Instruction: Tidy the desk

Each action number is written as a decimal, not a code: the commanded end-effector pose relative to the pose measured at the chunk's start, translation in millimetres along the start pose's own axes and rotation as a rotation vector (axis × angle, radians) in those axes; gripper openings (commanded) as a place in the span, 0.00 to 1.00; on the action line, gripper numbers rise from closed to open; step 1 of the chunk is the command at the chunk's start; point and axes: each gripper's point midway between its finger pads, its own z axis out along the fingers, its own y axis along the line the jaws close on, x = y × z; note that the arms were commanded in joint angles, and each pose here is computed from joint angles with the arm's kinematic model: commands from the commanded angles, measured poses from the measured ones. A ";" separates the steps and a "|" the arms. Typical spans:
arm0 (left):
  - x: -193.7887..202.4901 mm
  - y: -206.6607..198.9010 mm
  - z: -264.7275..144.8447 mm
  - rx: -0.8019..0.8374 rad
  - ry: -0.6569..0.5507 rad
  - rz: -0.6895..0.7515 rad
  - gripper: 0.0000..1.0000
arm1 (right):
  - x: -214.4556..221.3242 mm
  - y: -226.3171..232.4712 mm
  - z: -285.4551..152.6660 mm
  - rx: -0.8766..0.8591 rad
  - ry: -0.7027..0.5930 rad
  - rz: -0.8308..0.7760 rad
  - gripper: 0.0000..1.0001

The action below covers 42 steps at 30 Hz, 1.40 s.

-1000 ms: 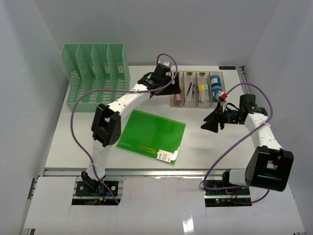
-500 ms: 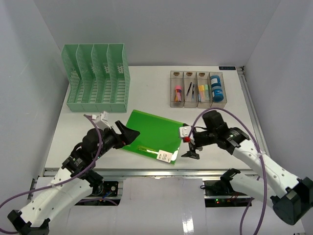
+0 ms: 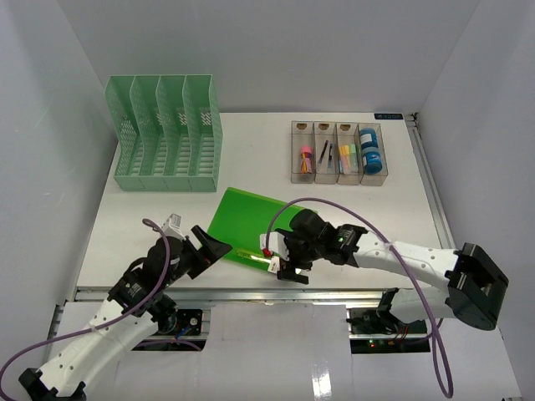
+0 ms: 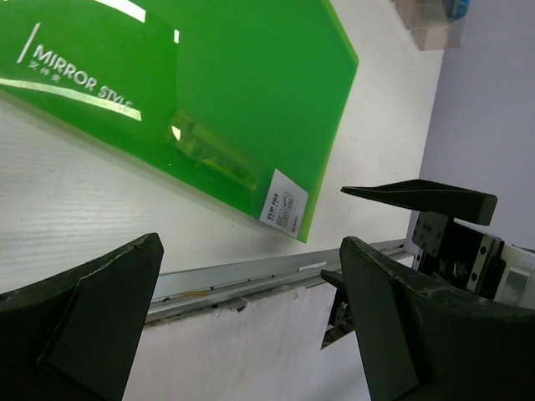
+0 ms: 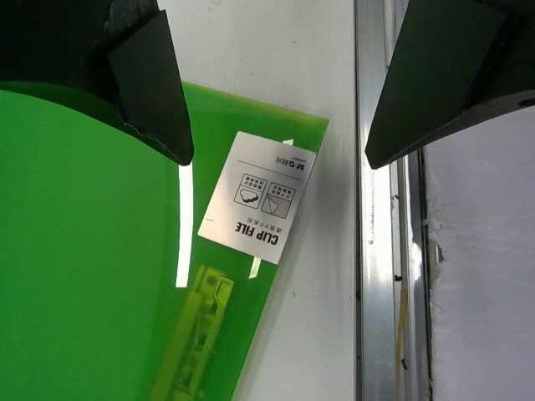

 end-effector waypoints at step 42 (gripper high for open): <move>19.3 63.4 61.9 -0.372 -0.019 -0.369 0.95 | 8.8 1.8 72.0 0.187 0.080 -0.022 0.41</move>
